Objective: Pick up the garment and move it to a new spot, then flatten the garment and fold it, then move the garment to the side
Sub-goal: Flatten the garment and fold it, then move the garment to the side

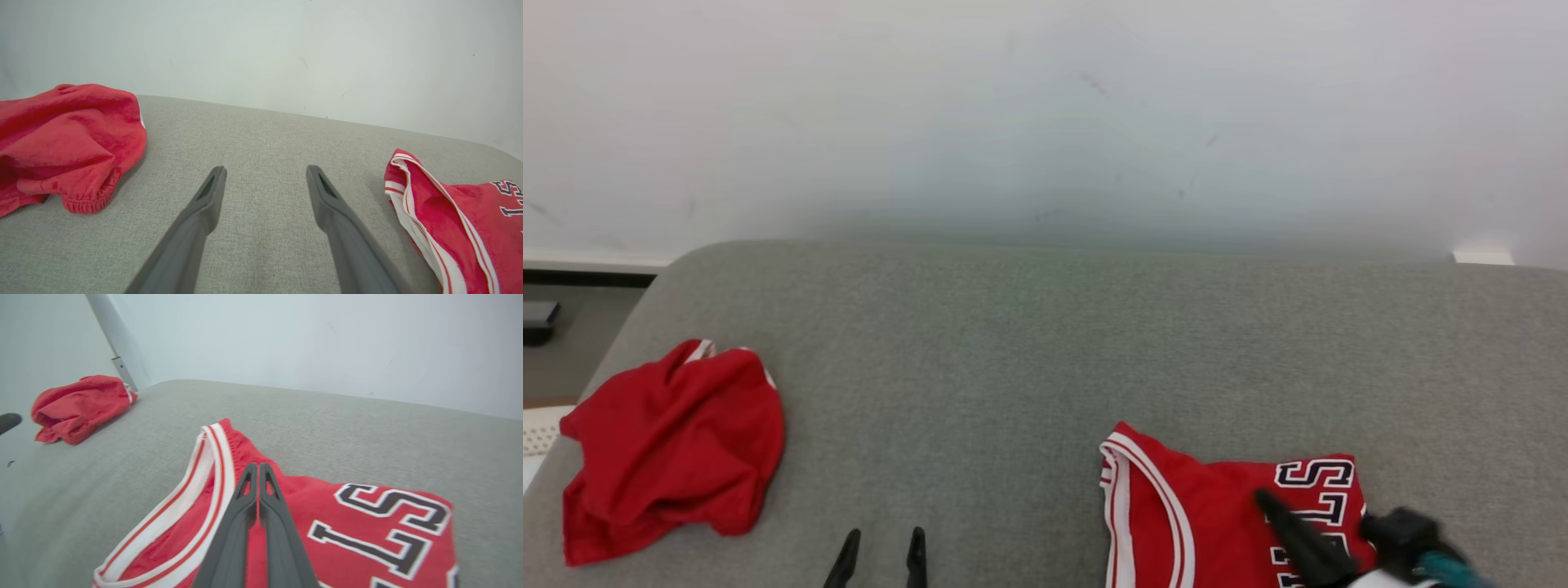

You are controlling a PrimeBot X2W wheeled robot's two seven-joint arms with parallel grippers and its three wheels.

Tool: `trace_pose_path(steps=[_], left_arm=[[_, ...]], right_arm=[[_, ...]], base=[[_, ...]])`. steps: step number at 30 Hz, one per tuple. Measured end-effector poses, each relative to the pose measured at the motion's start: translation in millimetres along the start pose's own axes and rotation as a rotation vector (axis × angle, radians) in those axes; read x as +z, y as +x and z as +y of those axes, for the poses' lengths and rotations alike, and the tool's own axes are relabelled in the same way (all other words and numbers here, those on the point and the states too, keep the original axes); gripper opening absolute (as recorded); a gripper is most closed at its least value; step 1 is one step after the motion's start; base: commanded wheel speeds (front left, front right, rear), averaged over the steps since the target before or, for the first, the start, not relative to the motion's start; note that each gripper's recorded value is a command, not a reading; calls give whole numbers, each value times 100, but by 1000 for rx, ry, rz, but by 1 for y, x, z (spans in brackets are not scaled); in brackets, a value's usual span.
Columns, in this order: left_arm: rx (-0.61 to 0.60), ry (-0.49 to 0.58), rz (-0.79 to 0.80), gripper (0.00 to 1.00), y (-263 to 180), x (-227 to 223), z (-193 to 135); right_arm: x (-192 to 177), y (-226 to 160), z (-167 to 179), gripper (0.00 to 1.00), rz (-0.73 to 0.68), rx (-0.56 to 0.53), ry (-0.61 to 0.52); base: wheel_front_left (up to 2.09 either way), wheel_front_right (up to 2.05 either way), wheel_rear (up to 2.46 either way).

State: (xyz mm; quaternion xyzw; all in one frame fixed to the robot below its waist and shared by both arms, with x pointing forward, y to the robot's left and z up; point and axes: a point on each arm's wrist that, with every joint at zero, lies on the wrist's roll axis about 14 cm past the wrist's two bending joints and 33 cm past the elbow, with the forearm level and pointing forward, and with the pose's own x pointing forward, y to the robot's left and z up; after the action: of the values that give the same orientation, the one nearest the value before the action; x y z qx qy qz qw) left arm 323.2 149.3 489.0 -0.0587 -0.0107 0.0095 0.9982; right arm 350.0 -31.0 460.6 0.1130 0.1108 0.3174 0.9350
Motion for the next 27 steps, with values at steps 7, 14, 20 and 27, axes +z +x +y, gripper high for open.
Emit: trace_pose_path(steps=[7, 14, 20, 27], left_arm=[[-53, 20, -21, 100, 5, 6, -11], [-93, 22, -6, 100, 2, 1, -21], [-76, 35, 13, 100, -3, -5, -14], [-57, 40, 15, 100, -8, -6, -6]], right_arm=[[48, -62, -90, 100, -168, -273, -114], [72, -126, -131, 100, -274, -477, -155], [51, -144, -135, 100, -253, -539, -107], [45, -137, -128, 100, -244, -524, -91]], base=[[0, 0, 0], [0, 0, 0], [0, 0, 0], [0, 0, 0]])
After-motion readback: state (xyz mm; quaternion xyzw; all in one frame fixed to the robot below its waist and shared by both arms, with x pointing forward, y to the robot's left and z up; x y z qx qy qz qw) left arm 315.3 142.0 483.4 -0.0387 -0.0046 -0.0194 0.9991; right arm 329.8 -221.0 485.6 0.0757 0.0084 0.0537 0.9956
